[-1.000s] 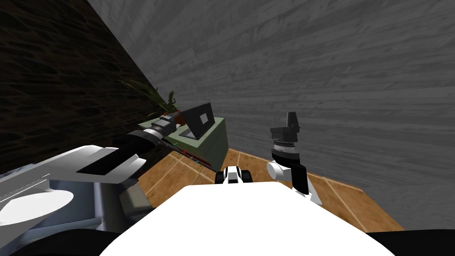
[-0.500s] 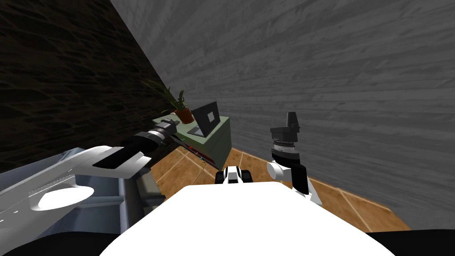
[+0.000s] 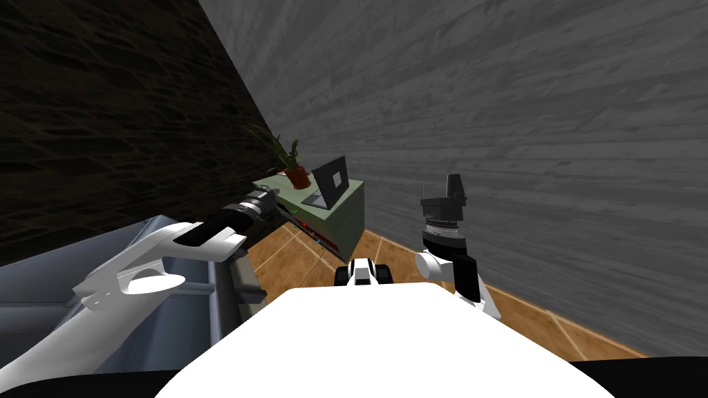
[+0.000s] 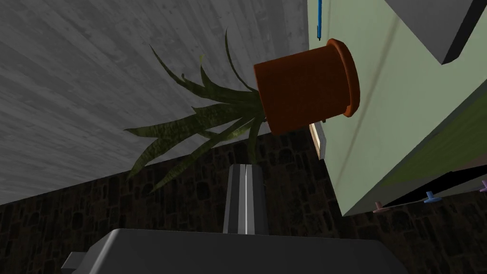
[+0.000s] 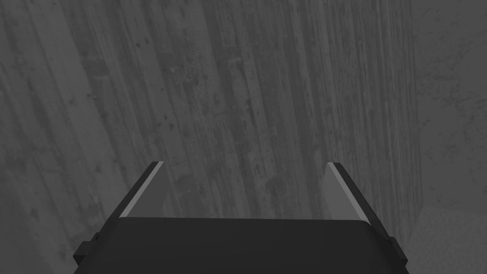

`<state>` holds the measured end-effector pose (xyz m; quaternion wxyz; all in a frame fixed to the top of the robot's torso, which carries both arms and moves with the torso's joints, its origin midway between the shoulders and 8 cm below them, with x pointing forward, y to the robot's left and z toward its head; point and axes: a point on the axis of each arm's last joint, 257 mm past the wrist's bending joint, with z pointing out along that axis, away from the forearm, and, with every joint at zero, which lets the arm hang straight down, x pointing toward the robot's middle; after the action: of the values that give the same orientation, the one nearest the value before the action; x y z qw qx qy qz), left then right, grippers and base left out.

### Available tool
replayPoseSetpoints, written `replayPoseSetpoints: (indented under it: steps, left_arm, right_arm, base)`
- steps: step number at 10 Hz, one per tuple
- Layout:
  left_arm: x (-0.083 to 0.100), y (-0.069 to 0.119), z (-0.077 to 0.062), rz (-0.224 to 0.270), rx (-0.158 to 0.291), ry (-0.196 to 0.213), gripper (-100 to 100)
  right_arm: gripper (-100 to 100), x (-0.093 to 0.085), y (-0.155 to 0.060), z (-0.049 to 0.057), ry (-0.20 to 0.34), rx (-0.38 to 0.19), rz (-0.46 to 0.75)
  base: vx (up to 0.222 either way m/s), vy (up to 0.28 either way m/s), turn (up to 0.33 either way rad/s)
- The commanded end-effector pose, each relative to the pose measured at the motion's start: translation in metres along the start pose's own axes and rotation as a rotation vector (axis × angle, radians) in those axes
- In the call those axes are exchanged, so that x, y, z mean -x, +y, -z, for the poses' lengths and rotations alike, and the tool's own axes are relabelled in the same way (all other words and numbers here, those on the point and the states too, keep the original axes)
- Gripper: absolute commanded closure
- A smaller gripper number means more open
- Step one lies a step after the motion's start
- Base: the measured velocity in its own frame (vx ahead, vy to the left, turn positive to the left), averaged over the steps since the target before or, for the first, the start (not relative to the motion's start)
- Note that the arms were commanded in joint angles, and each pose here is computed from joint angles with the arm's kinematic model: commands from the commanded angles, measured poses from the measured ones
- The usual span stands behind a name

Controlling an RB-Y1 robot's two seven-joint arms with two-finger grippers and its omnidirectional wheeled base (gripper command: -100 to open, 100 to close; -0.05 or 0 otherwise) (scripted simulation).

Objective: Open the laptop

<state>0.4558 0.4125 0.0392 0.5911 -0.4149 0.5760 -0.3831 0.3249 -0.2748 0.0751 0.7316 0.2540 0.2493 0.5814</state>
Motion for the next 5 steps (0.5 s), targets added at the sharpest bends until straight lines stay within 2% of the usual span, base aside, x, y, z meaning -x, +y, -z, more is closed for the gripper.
replayPoseSetpoints:
  steps: [1, 2, 4, 5]
  left_arm:
    - [0.005, -0.024, -0.007, 0.014, -0.058, -0.012, 100]
    - [-0.003, 0.005, -0.018, 0.072, -0.013, 0.005, 100]
    - [-0.006, 0.024, -0.028, 0.123, 0.012, 0.001, 100]
    - [-0.007, 0.020, -0.036, 0.130, 0.004, 0.004, 100]
  right_arm:
    - [0, 0.000, 0.000, 0.000, 0.000, 0.000, 0.000]
    - [0, 0.000, 0.000, 0.000, 0.000, 0.000, 0.000]
    - [0, 0.000, 0.000, 0.000, 0.000, 0.000, 0.000]
    - [0, 0.000, 0.000, 0.000, 0.000, 0.000, 0.000]
  base:
    - [0.005, -0.003, 0.007]
    - [0.034, 0.055, 0.273]
    - [0.046, 0.057, 0.166]
    - [0.004, 0.004, 0.013]
